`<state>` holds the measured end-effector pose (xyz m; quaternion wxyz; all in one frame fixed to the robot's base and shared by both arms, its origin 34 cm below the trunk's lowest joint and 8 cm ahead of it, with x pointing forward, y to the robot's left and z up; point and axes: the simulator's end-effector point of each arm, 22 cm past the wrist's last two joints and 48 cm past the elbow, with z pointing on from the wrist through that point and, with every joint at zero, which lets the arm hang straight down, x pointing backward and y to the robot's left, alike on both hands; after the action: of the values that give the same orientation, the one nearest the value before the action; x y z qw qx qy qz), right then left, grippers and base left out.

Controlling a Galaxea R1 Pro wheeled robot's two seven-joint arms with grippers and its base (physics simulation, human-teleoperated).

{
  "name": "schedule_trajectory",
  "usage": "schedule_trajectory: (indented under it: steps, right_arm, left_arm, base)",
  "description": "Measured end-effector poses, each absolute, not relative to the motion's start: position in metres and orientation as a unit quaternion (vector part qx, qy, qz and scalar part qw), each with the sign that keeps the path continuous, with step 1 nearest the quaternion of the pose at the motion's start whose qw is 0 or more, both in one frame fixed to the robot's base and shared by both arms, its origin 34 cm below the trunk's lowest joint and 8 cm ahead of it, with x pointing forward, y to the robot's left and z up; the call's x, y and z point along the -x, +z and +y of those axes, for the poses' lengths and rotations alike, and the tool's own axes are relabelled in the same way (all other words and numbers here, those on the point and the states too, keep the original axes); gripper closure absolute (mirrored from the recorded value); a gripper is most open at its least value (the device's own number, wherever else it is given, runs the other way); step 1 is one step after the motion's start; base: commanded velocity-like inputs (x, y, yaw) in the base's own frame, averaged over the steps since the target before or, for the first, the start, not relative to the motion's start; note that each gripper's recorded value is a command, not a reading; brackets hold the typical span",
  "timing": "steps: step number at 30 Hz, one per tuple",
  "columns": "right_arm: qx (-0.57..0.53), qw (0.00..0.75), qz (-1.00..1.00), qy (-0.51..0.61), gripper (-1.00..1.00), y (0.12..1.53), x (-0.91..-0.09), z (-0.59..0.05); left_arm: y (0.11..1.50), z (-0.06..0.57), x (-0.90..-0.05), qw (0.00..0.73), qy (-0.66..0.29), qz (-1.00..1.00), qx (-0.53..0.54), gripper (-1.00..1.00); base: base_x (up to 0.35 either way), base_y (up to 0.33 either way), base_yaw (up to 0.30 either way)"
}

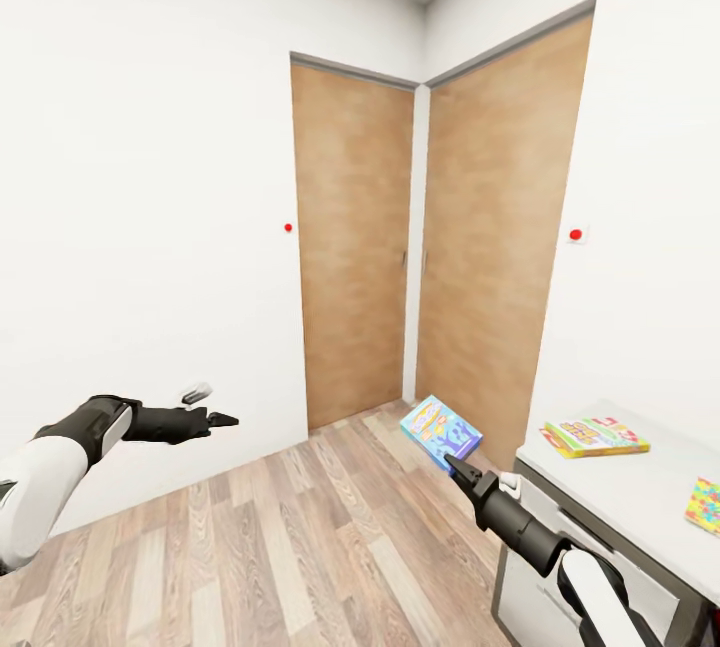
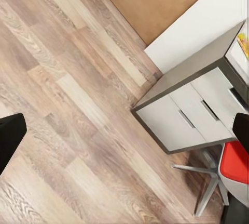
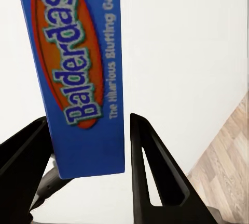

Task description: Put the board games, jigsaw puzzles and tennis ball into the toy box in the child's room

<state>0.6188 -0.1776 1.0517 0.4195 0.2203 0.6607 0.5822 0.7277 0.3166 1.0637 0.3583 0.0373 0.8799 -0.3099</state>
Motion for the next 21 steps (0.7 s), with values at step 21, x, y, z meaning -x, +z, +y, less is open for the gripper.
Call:
schedule_trajectory:
  steps: [21]
  right_arm:
    - [-0.216,0.425,0.659,0.583,1.0,1.059,-0.617,-0.177]
  left_arm:
    - [1.075,0.317,-0.726,0.366,-0.309,0.877,-0.04,-1.0]
  base:
    - [0.0,0.001,-0.246]
